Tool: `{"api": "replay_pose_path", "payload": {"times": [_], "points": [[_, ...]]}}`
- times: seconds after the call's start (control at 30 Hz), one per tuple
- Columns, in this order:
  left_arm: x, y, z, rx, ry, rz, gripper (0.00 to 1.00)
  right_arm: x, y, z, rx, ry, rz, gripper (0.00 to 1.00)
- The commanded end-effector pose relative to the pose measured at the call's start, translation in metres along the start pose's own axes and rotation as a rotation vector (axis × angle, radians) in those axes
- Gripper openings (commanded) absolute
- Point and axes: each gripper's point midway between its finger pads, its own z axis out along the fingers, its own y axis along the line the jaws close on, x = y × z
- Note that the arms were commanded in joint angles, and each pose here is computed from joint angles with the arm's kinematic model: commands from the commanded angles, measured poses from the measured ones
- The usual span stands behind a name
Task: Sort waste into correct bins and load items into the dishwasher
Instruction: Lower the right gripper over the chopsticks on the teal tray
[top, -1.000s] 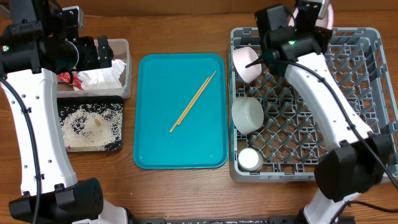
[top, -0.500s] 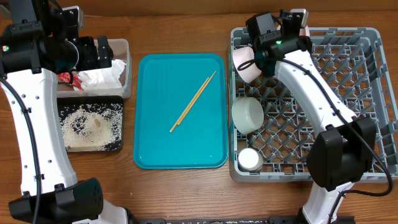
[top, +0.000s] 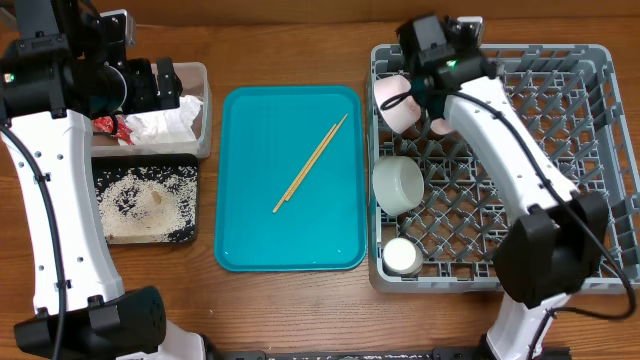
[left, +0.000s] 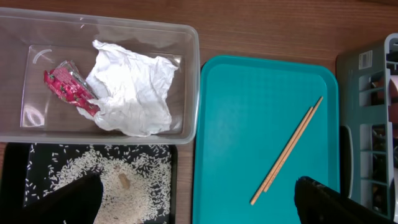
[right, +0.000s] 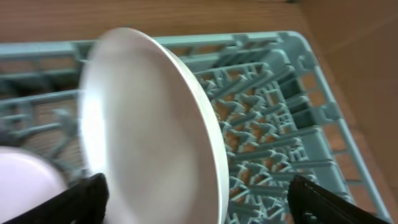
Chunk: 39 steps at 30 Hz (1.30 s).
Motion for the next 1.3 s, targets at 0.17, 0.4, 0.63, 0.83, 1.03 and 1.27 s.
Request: {"api": "replay_pose_path", "payload": {"times": [0.17,0.4,0.63,0.83,1.03,1.27], "points": [[-0.001,-0.002,0.001,0.001,0.001,-0.007,1.0,-0.06,0.043,-0.168,-0.88,-0.013,0.293,1.0],[-0.001,-0.002,0.001,0.001,0.001,-0.007,1.0,-0.031,0.107,-0.185,-1.051,0.159,0.327,1.0],[-0.001,-0.002,0.001,0.001,0.001,-0.007,1.0,0.011,0.167,-0.182,-0.958,0.181,0.286,0.98],[-0.001,-0.002,0.001,0.001,0.001,-0.007,1.0,0.049,0.205,-0.168,-0.843,0.2,0.234,0.93],[-0.001,-0.002,0.001,0.001,0.001,-0.007,1.0,0.093,0.238,-0.13,-0.74,0.311,0.223,0.82],[-0.001,-0.002,0.001,0.001,0.001,-0.007,1.0,0.129,0.258,-0.095,-0.663,0.409,0.22,0.63]]}}
